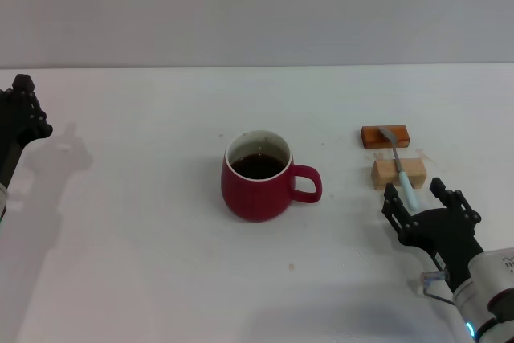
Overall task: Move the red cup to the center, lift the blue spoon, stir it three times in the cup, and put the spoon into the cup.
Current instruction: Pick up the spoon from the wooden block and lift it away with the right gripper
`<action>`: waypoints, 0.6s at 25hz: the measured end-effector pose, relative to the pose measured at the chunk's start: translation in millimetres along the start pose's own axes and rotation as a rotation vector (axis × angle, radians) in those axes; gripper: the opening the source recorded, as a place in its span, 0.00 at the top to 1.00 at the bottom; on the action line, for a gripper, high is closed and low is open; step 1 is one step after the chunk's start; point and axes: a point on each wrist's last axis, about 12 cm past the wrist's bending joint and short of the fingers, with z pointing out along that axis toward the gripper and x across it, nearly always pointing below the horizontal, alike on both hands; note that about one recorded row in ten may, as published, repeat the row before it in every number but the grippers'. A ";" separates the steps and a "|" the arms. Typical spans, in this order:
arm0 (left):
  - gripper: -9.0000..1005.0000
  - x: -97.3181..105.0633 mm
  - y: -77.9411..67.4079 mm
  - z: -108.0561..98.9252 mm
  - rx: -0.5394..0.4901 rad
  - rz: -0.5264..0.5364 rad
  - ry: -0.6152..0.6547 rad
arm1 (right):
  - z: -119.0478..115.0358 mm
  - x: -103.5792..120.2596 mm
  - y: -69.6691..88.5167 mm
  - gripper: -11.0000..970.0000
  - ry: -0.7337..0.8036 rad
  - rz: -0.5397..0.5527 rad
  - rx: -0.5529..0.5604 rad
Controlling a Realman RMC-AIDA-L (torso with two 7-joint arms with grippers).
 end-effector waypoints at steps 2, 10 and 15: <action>0.99 -0.3 0.4 -0.2 0.000 0.000 -0.003 | -0.4 0.3 0.8 0.35 0.001 -0.001 -0.004; 0.99 -0.9 0.5 -1.2 0.001 0.000 -0.010 | -2.0 1.4 1.8 0.39 0.004 0.000 -0.008; 0.99 -1.0 1.1 -2.8 0.000 0.000 -0.015 | -2.3 1.5 2.1 0.48 0.004 0.007 -0.007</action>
